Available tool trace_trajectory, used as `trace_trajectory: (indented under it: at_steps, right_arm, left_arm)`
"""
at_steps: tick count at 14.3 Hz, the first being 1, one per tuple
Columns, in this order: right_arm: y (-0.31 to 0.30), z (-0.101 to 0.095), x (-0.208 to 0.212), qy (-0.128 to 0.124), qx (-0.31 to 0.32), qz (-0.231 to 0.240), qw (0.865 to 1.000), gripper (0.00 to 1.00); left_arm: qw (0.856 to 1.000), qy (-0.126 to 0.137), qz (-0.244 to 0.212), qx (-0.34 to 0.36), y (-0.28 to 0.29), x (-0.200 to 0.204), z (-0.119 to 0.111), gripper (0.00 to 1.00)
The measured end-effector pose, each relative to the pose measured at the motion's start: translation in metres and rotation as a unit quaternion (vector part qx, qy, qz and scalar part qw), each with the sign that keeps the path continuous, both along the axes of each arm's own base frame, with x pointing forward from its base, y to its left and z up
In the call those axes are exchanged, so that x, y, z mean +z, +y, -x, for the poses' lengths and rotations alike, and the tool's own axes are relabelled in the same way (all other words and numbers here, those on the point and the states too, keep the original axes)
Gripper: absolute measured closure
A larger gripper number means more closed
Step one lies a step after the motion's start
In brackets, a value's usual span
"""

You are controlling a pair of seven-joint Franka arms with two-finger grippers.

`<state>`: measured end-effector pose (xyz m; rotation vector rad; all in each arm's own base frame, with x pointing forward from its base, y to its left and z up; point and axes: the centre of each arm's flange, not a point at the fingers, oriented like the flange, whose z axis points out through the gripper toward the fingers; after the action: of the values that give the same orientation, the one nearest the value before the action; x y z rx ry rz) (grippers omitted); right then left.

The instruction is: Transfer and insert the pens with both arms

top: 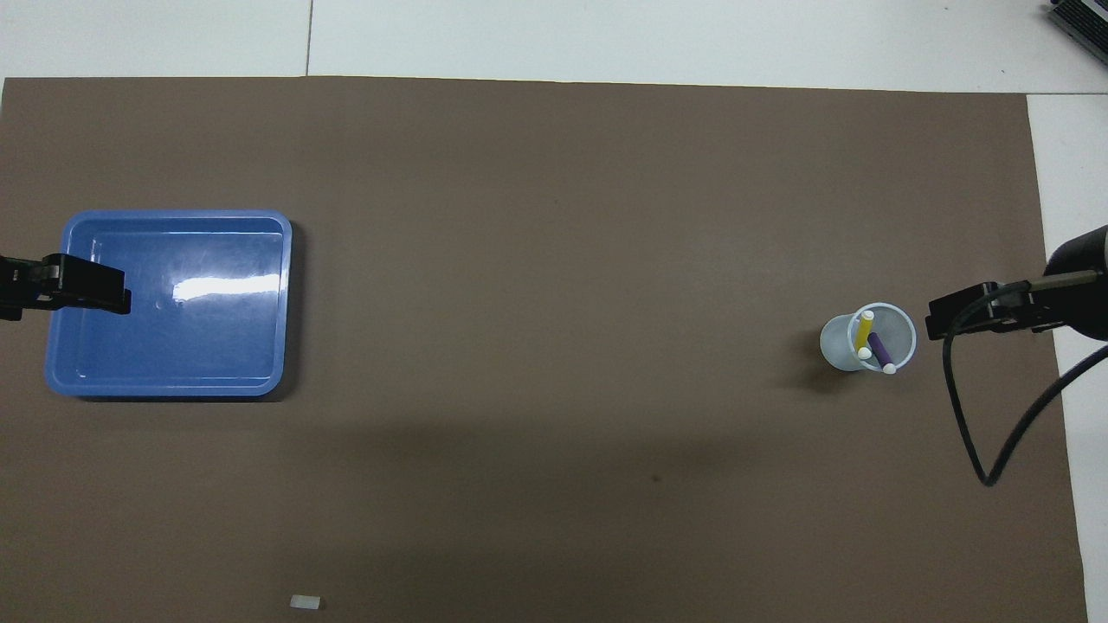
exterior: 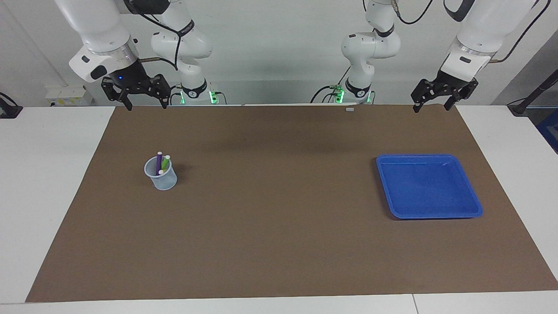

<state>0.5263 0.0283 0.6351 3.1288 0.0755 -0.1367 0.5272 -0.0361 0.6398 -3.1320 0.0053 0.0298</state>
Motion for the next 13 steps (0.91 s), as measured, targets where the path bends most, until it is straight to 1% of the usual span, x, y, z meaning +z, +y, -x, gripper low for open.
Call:
trace_trajectory:
  at_steps: [13]
  right_arm:
    - [0.0011,0.0001,0.0022,-0.002,0.001,0.000,1.000,0.00]
  left_arm:
    - [1.000,0.000,0.000,0.001,0.0006,0.0000,0.0000,0.00]
